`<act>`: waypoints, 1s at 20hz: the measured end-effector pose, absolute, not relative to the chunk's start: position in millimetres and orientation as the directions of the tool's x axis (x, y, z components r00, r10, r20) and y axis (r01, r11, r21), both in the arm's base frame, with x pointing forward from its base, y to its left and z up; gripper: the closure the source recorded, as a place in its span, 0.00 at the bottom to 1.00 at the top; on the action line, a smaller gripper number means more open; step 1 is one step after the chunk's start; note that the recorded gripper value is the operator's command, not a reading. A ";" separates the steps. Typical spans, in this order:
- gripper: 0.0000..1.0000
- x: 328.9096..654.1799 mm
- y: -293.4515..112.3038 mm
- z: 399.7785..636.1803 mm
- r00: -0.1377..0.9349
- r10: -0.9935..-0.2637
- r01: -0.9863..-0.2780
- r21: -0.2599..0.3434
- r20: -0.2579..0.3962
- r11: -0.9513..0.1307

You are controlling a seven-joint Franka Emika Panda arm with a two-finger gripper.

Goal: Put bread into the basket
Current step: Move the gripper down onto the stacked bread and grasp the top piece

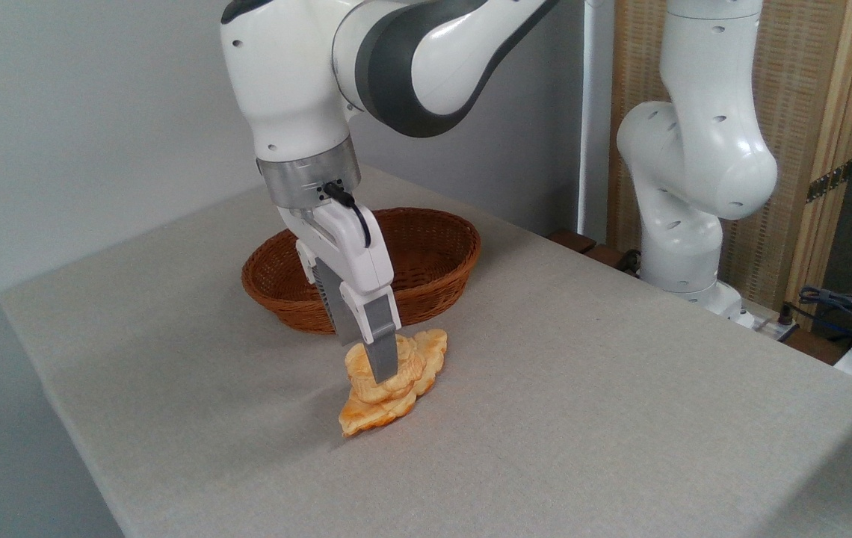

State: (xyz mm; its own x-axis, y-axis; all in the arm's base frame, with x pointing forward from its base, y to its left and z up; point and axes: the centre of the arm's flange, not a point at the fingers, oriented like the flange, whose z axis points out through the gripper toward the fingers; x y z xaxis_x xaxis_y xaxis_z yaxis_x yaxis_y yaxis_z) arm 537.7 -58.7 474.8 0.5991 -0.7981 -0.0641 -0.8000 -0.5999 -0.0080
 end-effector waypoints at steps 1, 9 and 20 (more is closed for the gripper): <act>0.00 538.1 -58.1 472.8 0.598 -0.798 -0.801 -0.008 -0.070 -0.599; 0.47 537.2 -57.0 461.3 0.584 -0.805 -0.810 -0.013 -0.109 -0.586; 0.46 535.1 -62.3 457.7 0.574 -0.811 -0.817 -0.007 -0.114 -0.577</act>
